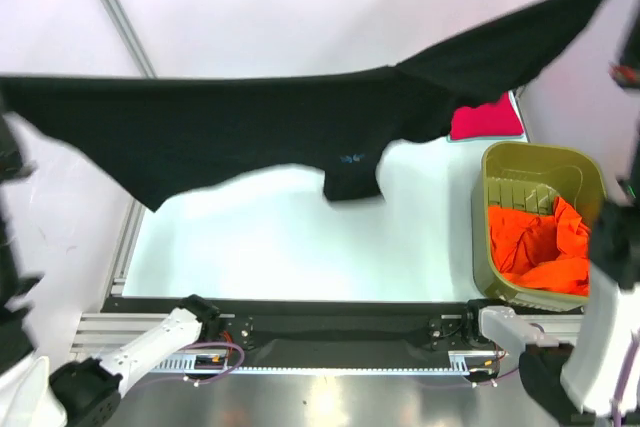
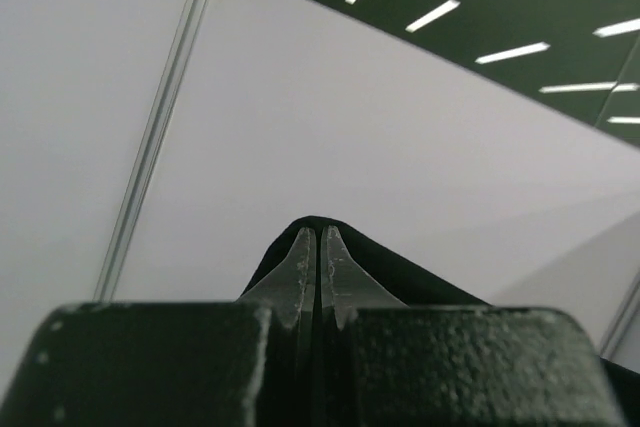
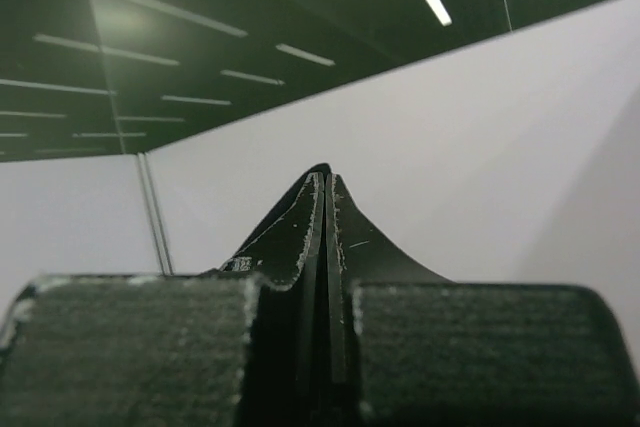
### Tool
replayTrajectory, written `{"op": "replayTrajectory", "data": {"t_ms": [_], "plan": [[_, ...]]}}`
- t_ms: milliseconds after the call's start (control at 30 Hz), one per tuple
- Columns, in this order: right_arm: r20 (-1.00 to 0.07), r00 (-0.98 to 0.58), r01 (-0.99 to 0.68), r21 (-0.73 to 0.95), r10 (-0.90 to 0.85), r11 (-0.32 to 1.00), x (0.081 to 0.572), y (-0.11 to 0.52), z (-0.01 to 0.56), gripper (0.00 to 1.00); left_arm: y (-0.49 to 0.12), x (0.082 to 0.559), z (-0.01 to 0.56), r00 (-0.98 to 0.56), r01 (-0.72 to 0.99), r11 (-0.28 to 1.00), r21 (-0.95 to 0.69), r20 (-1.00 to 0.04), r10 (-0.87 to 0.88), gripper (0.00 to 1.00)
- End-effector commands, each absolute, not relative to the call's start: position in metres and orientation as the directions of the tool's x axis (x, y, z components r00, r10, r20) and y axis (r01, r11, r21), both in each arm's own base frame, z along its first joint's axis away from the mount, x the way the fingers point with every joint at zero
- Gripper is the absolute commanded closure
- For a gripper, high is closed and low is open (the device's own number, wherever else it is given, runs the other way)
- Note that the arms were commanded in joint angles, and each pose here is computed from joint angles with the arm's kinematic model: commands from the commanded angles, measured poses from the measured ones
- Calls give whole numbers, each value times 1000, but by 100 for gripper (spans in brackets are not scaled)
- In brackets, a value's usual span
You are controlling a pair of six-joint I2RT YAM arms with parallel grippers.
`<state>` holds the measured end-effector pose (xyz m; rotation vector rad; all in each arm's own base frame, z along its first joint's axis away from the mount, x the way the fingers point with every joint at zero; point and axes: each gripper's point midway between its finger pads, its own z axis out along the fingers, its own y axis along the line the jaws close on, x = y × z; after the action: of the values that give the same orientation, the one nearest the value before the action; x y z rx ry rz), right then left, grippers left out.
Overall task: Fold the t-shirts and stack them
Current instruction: Flatten the tshirt out
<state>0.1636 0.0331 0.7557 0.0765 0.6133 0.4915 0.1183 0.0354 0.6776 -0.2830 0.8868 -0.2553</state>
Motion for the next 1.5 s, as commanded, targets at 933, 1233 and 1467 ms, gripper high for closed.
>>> {"op": "replayTrajectory", "data": {"t_ms": [933,1233,1467], "plan": [[-678,605,-394,200,417,897,379,64,675,100,-8,338,568,335,-239,969,-67,-942,18,100],[-807,380,-381,309,452,872,557,98,499,100,27,481,390,57,-283,955,-93,-995,-80,100],[-864,205,-414,349,460,841,639,136,409,100,54,566,288,-124,-232,964,-130,-979,-162,100]]}}
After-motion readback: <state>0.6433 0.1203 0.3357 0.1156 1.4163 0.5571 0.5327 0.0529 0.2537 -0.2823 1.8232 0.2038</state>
